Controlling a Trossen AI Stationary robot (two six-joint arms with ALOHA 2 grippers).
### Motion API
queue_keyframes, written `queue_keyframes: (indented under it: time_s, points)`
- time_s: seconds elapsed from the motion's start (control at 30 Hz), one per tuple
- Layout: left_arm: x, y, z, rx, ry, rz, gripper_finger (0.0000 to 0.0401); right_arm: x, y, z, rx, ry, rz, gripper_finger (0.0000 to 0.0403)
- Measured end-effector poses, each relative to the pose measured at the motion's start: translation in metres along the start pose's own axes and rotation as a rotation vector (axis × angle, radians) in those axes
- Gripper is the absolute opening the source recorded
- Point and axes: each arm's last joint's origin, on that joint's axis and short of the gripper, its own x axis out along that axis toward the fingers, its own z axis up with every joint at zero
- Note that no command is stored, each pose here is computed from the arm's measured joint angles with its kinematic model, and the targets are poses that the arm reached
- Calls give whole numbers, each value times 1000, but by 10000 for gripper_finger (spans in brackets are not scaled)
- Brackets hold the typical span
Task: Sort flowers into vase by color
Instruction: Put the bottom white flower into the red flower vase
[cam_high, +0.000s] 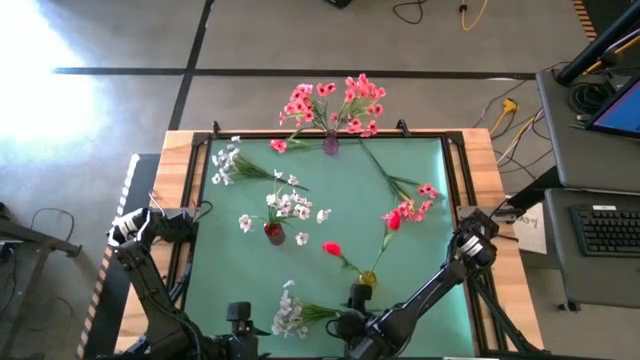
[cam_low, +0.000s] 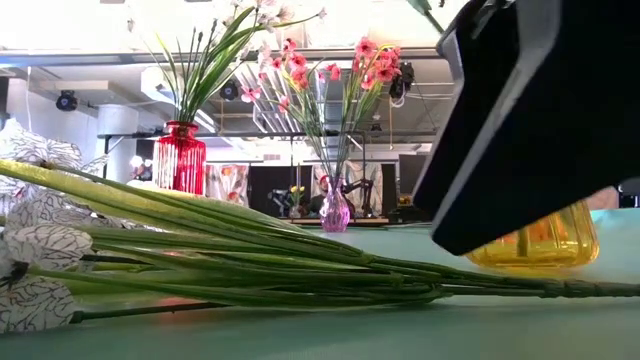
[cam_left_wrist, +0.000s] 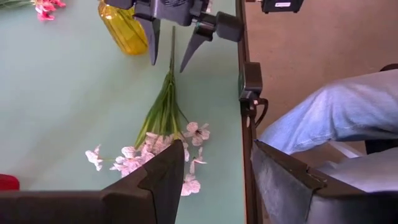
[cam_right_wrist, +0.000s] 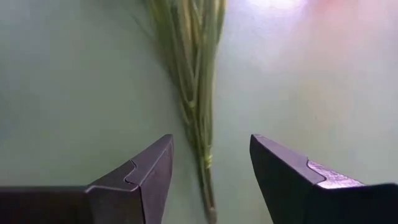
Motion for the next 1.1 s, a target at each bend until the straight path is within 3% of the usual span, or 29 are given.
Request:
queue_keyframes:
  time_s: [0.8, 1.1]
  points:
    - [0, 3, -1, 22, 18, 21, 173, 2, 4, -8, -4, 0, 11, 206]
    - [0, 3, -1, 21, 21, 19, 173, -7, 18, -14, -12, -33, 62, 206]
